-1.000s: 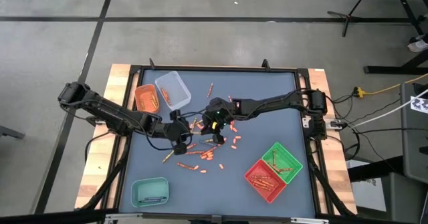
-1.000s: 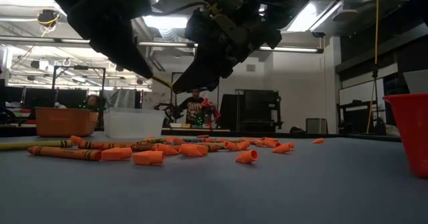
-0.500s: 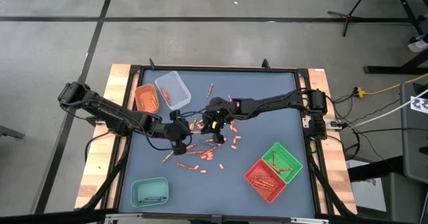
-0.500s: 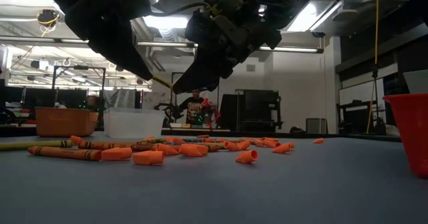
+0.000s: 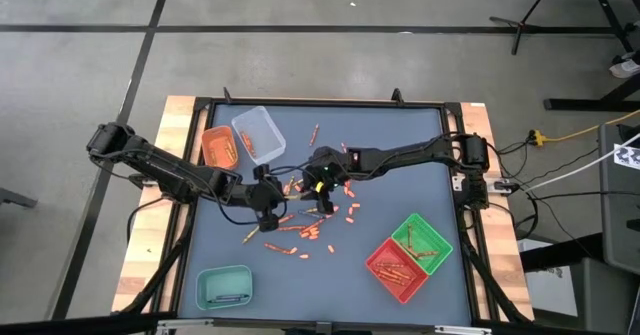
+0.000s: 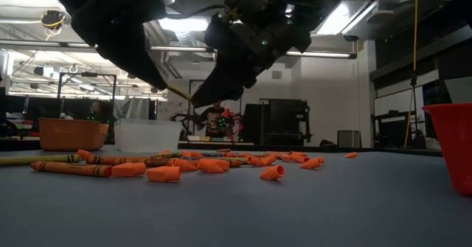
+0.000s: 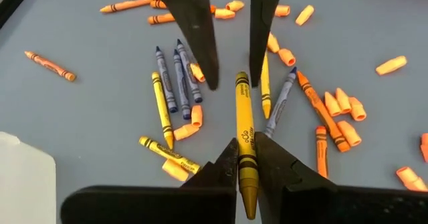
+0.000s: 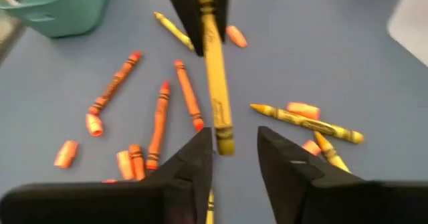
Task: Sort crayons
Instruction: Put the yellow crayon into the orange bin
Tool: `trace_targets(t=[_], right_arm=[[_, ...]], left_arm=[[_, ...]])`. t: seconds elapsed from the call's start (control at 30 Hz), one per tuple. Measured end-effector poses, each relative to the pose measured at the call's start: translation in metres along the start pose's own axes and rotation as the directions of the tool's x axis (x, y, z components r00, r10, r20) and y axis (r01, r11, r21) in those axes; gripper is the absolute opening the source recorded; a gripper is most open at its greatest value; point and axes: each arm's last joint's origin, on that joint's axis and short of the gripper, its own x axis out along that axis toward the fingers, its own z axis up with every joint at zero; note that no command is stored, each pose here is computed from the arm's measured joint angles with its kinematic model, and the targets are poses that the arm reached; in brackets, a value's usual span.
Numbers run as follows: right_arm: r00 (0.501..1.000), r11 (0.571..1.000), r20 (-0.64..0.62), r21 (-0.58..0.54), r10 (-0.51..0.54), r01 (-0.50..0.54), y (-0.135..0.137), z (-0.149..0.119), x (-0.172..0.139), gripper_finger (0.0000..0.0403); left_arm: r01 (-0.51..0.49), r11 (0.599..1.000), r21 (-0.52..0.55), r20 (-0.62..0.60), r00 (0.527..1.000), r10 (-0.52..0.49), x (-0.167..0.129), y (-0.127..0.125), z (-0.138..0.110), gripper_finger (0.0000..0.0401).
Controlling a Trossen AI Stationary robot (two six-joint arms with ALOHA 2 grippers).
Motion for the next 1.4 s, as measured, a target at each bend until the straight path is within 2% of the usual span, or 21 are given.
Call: trace_targets(t=[0.13,0.33,0.43,0.57,0.73,0.9,1.03,1.17,1.4], right_arm=[[0.997,0.999,-0.066,0.017,-0.049,0.05,-0.001,-0.006,0.0,0.0144],[0.977,0.995,-0.195,0.038,-0.085,0.094,-0.002,-0.019,-0.002,0.0151],[0.964,0.991,-0.241,0.039,-0.114,0.127,-0.002,-0.023,-0.003,0.0151],[0.949,0.985,-0.278,0.034,-0.151,0.167,-0.003,-0.026,-0.004,0.0152],[0.947,0.985,-0.282,0.034,-0.151,0.167,-0.003,-0.027,-0.004,0.0152],[0.947,0.985,-0.282,0.034,-0.151,0.167,-0.003,-0.027,-0.004,0.0152],[0.947,0.985,-0.283,0.034,-0.151,0.167,-0.003,-0.027,-0.004,0.0152],[0.947,0.985,-0.282,0.034,-0.151,0.167,-0.003,-0.027,-0.004,0.0152],[0.947,0.985,-0.283,0.034,-0.15,0.167,-0.003,-0.027,-0.004,0.0152]], left_arm=[[-0.011,1.0,-0.009,-0.029,1.0,0.01,-0.004,0.003,-0.003,0.0013],[-0.057,0.996,-0.068,-0.09,0.995,0.051,-0.023,0.019,-0.008,0.0013],[-0.111,0.988,-0.108,-0.129,0.987,0.097,-0.033,0.03,-0.011,0.0014],[-0.234,0.962,-0.143,-0.203,0.958,0.203,-0.045,0.048,-0.02,0.0014],[-0.413,0.896,-0.162,-0.331,0.879,0.344,-0.058,0.07,-0.034,0.0014],[-0.584,0.795,-0.161,-0.445,0.762,0.47,-0.068,0.087,-0.046,0.0014],[-0.682,0.713,-0.166,-0.499,0.681,0.536,-0.073,0.097,-0.052,0.0014],[-0.724,0.665,-0.184,-0.514,0.648,0.562,-0.074,0.103,-0.052,0.0014],[-0.75,0.629,-0.205,-0.535,0.624,0.569,-0.073,0.11,-0.053,0.0014]])
